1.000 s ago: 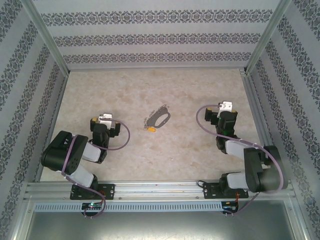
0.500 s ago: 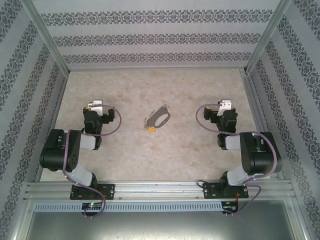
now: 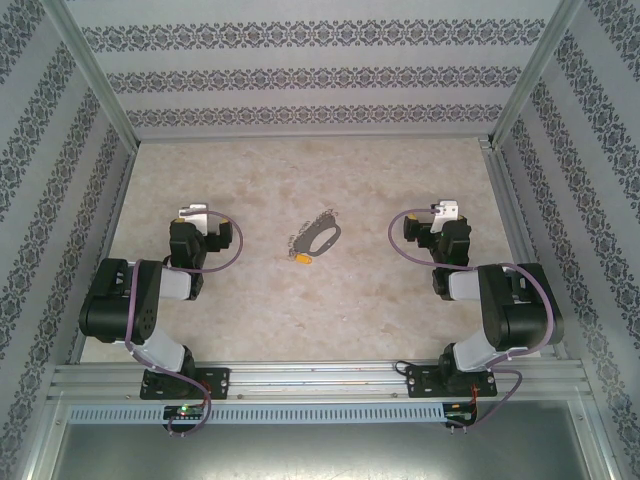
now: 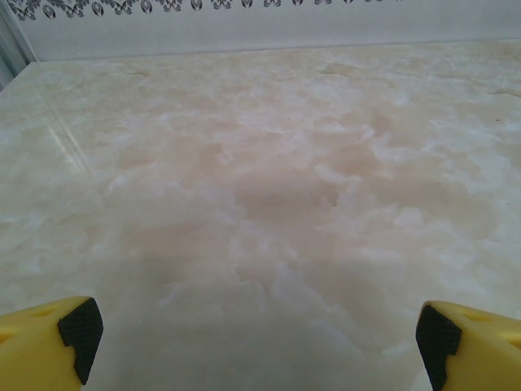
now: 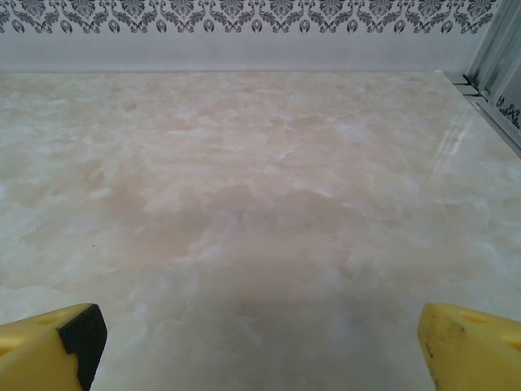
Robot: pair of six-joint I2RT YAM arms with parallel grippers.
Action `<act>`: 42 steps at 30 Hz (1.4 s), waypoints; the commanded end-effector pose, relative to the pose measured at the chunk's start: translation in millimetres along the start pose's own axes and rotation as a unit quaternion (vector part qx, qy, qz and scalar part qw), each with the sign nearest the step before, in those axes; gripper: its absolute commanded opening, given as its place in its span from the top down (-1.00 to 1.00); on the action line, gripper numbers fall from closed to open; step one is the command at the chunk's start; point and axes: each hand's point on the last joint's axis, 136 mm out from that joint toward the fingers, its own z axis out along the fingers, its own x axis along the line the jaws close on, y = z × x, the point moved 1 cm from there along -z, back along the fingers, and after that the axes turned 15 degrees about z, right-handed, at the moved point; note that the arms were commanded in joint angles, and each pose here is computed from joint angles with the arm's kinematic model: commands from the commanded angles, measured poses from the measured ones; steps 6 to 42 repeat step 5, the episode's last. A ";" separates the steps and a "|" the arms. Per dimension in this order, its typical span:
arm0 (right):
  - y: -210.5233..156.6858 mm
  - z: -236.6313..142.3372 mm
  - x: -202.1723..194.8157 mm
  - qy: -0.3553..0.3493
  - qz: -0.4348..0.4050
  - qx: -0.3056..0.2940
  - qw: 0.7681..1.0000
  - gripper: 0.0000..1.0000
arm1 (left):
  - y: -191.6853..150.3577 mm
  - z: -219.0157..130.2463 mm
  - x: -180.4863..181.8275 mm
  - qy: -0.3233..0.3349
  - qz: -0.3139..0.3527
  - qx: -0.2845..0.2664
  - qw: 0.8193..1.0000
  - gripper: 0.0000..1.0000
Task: Put the keys on the keyring
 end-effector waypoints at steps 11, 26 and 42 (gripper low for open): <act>10.2 -6.4 6.5 0.028 0.005 -0.023 0.999 -0.95 | 3.2 -5.8 -16.5 -0.053 0.007 -0.018 0.998 -1.00; 10.2 -6.4 6.5 0.028 0.005 -0.023 0.999 -0.95 | 3.2 -5.8 -16.5 -0.053 0.007 -0.018 0.998 -1.00; 10.2 -6.4 6.5 0.028 0.005 -0.023 0.999 -0.95 | 3.2 -5.8 -16.5 -0.053 0.007 -0.018 0.998 -1.00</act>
